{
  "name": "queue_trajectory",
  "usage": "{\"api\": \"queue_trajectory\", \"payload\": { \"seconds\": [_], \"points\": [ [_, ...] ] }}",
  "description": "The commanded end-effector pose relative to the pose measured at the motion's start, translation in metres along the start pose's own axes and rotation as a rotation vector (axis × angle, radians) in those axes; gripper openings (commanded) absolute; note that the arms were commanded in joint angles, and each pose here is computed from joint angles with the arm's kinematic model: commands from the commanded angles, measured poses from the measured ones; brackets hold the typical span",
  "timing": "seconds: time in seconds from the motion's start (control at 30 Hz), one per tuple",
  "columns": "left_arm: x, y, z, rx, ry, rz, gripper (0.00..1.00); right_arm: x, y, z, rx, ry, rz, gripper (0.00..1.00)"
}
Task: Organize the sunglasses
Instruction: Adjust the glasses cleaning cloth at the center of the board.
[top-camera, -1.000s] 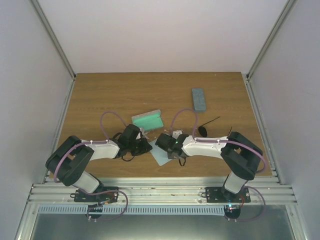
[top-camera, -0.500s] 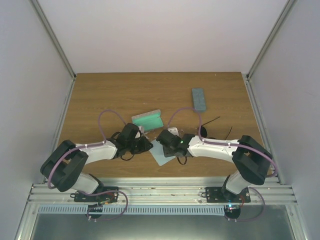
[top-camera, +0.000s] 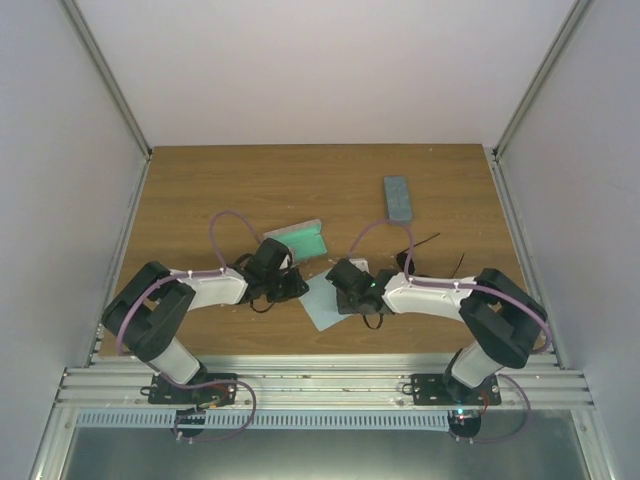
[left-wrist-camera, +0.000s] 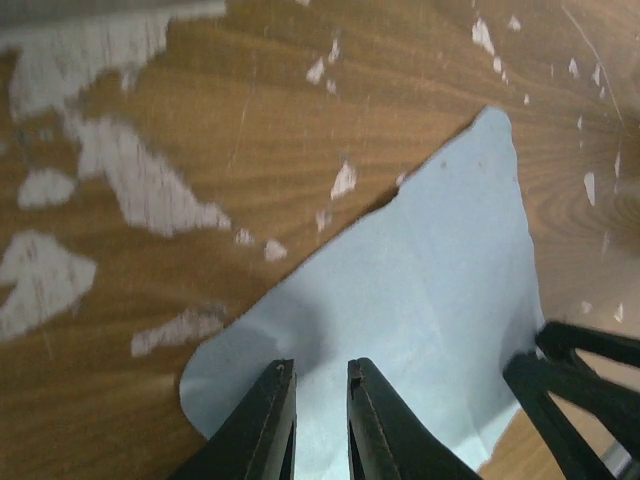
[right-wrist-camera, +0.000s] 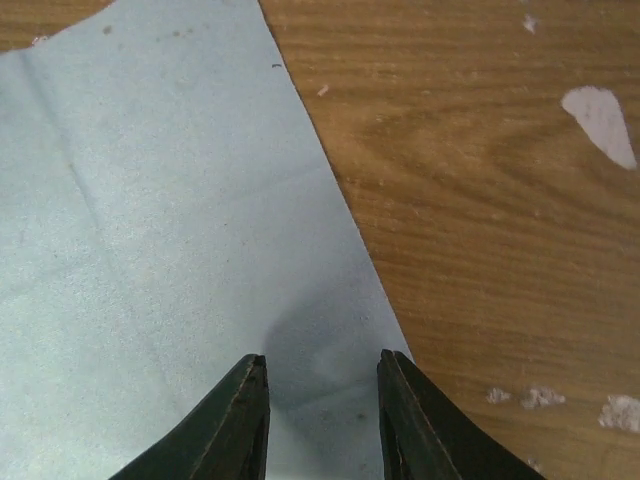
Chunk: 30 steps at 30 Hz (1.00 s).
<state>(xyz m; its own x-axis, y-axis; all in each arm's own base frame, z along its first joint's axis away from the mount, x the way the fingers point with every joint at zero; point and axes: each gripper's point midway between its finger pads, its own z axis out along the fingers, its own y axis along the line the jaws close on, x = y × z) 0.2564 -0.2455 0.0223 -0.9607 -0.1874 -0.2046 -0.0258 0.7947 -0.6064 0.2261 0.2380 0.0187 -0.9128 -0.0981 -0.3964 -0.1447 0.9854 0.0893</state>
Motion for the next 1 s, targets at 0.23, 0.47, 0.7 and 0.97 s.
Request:
{"api": "queue_trajectory", "payload": {
  "seconds": [0.23, 0.47, 0.7, 0.97],
  "points": [
    [-0.027, -0.016, 0.014, -0.041, -0.008, 0.139, 0.18, 0.045, -0.026, -0.001, 0.008, 0.102, 0.123, 0.29],
    [-0.025, -0.044, 0.005, 0.076, 0.010, 0.198, 0.22, 0.057, -0.010, -0.022, -0.118, 0.156, 0.128, 0.31],
    [0.003, -0.065, -0.010, 0.194, 0.065, 0.230, 0.27, 0.033, 0.000, -0.049, -0.193, 0.068, 0.148, 0.38],
    [0.071, -0.066, -0.009, 0.248, 0.198, 0.213, 0.22, -0.020, -0.011, -0.054, -0.135, -0.097, 0.163, 0.44]
  ]
}}
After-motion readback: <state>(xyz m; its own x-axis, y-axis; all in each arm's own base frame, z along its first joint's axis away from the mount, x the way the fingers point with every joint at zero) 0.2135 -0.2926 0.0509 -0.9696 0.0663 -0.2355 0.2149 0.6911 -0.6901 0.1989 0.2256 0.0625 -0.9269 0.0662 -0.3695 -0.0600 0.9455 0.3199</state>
